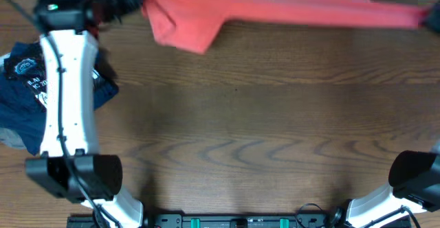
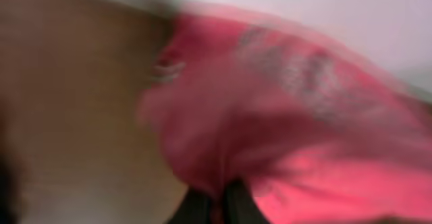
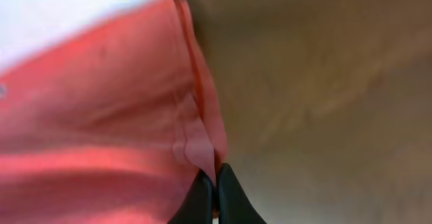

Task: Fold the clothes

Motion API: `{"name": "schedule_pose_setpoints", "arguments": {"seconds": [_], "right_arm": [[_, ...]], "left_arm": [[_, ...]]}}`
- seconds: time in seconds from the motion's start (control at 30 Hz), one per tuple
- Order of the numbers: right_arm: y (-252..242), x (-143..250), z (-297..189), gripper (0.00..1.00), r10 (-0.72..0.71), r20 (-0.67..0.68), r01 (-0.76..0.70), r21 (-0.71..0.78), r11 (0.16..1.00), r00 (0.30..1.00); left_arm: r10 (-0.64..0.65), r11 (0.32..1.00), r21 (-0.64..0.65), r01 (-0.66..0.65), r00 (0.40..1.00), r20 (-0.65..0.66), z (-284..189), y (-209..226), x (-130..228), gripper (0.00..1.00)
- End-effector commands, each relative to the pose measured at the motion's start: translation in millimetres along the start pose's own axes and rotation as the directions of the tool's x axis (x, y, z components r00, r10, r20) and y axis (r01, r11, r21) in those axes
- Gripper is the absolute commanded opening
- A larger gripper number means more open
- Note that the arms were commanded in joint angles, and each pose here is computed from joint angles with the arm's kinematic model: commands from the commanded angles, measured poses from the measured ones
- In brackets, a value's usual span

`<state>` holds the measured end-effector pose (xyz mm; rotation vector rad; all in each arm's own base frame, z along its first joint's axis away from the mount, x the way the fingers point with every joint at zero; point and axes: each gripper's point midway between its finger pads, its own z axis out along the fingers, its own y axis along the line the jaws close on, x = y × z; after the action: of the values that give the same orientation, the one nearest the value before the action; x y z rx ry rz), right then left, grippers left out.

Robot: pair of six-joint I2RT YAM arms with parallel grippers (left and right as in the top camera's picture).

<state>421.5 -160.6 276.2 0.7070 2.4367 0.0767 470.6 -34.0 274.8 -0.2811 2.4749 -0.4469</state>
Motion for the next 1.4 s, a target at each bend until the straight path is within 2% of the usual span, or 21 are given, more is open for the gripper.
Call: {"name": "schedule_pose_setpoints", "arguments": {"seconds": [0.0,0.13,0.3,0.47,0.57,0.7,0.97,1.1,1.23,1.37], "right_arm": [[-33,49,39,0.01,-0.022,-0.178,0.047,0.134,0.99,0.984],[-76,108,59,0.01,0.083,-0.331,0.028,0.317,0.948,0.94],[-127,160,51,0.01,0.241,-0.417,0.028,0.543,0.839,0.876],[-156,199,39,0.01,0.371,-0.46,0.014,0.642,0.767,0.806],[-165,215,38,0.01,0.412,-0.477,0.007,0.66,0.751,0.776],[-166,230,32,0.01,0.439,-0.512,0.023,0.67,0.742,0.738],[-163,237,20,0.01,0.452,-0.518,0.02,0.673,0.74,0.726],[-151,228,28,0.01,0.422,-0.496,-0.024,0.626,0.779,0.759],[-125,211,59,0.01,0.306,-0.501,-0.045,0.467,0.883,0.809],[-104,187,83,0.01,0.208,-0.438,-0.04,0.363,0.931,0.875]], "left_arm": [[0.049,0.971,-0.228,-0.079,0.99,-0.133,11,44,34,0.06],[-0.039,0.962,-0.264,-0.075,0.914,-0.403,18,52,113,0.06],[-0.129,0.941,-0.316,-0.12,0.736,-0.665,11,66,206,0.06],[-0.199,0.92,-0.355,-0.165,0.585,-0.786,-3,81,280,0.06],[-0.216,0.915,-0.365,-0.174,0.551,-0.806,-14,87,305,0.06],[-0.226,0.913,-0.376,-0.16,0.569,-0.791,-33,90,320,0.06],[-0.174,0.947,-0.311,-0.079,0.689,-0.703,-67,70,314,0.06],[-0.126,0.96,-0.271,-0.065,0.766,-0.63,-57,64,298,0.06],[-0.081,0.971,-0.232,-0.058,0.834,-0.545,-33,59,273,0.06],[-0.065,0.979,-0.204,-0.029,0.896,-0.439,-2,54,243,0.06]]}}
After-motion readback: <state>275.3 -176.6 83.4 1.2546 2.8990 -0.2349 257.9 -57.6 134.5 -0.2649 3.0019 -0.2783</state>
